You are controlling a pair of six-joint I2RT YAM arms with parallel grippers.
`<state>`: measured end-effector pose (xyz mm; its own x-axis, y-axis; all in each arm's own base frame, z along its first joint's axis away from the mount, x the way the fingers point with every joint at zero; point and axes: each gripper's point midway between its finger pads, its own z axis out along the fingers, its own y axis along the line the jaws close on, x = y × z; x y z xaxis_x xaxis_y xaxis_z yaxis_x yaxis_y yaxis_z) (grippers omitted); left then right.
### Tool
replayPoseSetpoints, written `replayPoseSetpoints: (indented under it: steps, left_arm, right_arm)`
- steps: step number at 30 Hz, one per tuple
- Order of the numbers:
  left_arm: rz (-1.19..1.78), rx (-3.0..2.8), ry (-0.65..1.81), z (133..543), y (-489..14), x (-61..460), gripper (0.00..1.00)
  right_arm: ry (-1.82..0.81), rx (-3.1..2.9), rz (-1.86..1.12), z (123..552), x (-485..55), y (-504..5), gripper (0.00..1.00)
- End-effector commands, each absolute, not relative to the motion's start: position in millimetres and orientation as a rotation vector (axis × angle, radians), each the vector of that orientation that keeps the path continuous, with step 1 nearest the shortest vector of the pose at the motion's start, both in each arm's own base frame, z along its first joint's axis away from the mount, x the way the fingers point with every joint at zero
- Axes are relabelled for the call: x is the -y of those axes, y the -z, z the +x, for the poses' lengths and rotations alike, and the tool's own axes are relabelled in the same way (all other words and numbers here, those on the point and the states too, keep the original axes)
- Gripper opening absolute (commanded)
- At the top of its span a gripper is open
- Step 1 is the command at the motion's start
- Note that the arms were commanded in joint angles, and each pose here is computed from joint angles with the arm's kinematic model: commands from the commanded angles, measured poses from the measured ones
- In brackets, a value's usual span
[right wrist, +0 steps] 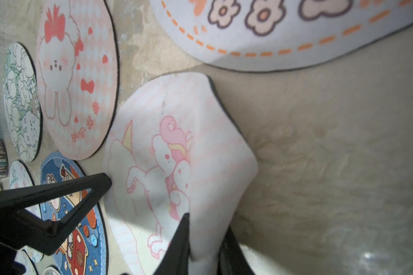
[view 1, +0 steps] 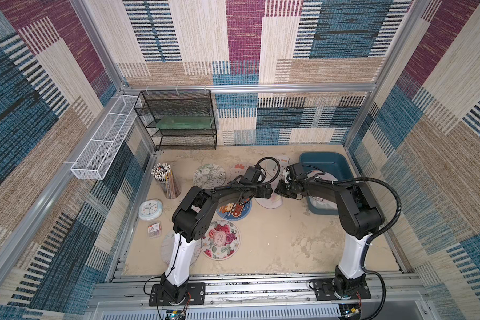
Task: Put the coasters into the storage box
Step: Pick up the coaster from the center of the board.
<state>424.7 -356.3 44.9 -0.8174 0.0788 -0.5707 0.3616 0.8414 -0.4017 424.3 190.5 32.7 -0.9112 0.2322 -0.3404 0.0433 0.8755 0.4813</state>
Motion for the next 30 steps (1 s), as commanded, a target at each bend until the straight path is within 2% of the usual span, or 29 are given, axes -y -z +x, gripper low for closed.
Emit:
replayPoseSetpoints:
  steps: [1,16,30]
  left_arm:
    - [0.311,-2.586,0.691,404,-23,349,0.92]
    - [0.383,-2.409,0.756,404,-82,353,0.92]
    - [0.467,-2.39,0.805,384,-97,359,0.91]
  right_arm:
    - [-0.662,-2.645,0.161,423,-194,-42,0.15]
    - [-0.516,-2.463,0.156,437,-167,-129,0.11]
    - [-0.378,-2.167,0.375,429,-63,-232,0.12]
